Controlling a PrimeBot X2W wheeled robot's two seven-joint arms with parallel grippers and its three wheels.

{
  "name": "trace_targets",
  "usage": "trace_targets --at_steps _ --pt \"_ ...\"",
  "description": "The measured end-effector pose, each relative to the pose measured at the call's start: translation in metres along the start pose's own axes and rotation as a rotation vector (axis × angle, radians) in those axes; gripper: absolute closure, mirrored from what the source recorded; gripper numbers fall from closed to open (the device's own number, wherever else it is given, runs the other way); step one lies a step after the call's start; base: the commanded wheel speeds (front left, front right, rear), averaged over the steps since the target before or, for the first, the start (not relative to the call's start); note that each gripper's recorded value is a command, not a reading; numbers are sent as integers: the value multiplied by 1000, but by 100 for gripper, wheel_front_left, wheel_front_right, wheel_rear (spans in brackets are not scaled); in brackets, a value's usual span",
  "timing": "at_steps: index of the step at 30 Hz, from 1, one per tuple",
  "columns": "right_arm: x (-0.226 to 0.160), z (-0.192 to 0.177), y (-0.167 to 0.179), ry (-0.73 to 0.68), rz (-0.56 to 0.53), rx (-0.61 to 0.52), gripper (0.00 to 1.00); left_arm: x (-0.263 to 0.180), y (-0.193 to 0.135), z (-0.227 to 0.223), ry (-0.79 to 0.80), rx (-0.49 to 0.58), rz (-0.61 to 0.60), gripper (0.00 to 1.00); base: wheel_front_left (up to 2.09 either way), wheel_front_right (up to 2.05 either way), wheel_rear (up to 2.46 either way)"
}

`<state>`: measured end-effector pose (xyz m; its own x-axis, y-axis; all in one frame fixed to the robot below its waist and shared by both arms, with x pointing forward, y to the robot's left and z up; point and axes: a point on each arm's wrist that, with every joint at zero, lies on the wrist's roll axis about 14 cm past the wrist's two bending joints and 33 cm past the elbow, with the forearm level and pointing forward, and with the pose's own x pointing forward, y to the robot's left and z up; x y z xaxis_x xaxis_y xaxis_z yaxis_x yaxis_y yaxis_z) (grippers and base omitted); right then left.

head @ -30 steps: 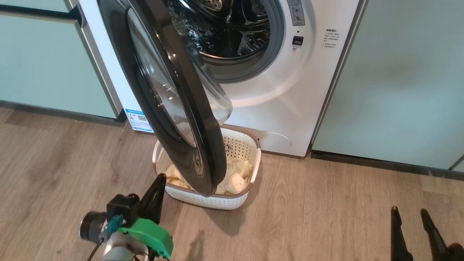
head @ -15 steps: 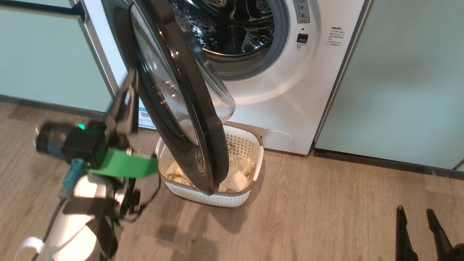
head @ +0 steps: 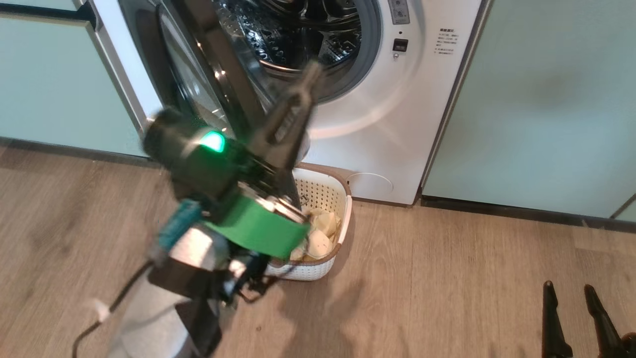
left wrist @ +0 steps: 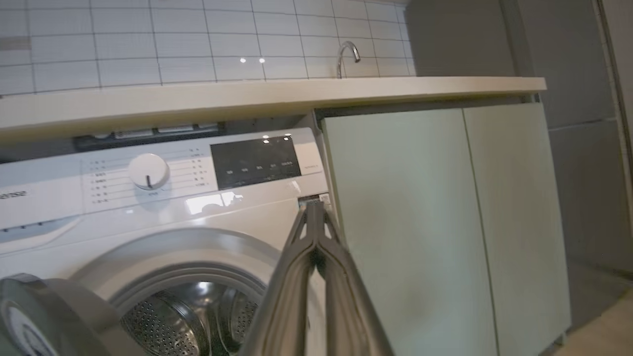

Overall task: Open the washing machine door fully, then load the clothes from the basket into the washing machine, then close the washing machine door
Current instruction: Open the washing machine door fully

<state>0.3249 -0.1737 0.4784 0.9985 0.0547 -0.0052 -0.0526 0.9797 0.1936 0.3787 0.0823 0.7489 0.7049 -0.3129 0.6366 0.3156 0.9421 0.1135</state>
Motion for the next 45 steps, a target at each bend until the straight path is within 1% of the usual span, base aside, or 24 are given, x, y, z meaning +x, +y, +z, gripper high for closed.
trace_targets --at_steps 3,8,14,18,25,28,34,45 --pt "-1 -1 -1 2 -5 0 0 -2 -22 -15 88 -76 -58 100 0 0 0" --pt "-1 -1 -2 5 -9 0 0 -24 -53 -48 260 -220 -120 100 0 0 0" --pt "-2 -1 -3 2 -11 1 0 -49 -77 -77 414 -327 -154 100 0 0 0" --pt "-2 0 -4 1 -14 1 0 -65 -88 -96 507 -373 -166 100 0 0 0" --pt "-6 2 -6 -7 -24 0 0 -82 -91 -126 619 -377 -159 100 0 0 0" --pt "-6 2 -7 -9 -27 0 0 -86 -89 -133 644 -379 -143 100 0 0 0" --pt "-9 3 -9 -11 -36 0 0 -95 -64 -153 692 -344 -45 100 0 0 0" --pt "-10 4 -9 -15 -34 0 0 -104 -35 -165 711 -304 56 100 0 0 0"
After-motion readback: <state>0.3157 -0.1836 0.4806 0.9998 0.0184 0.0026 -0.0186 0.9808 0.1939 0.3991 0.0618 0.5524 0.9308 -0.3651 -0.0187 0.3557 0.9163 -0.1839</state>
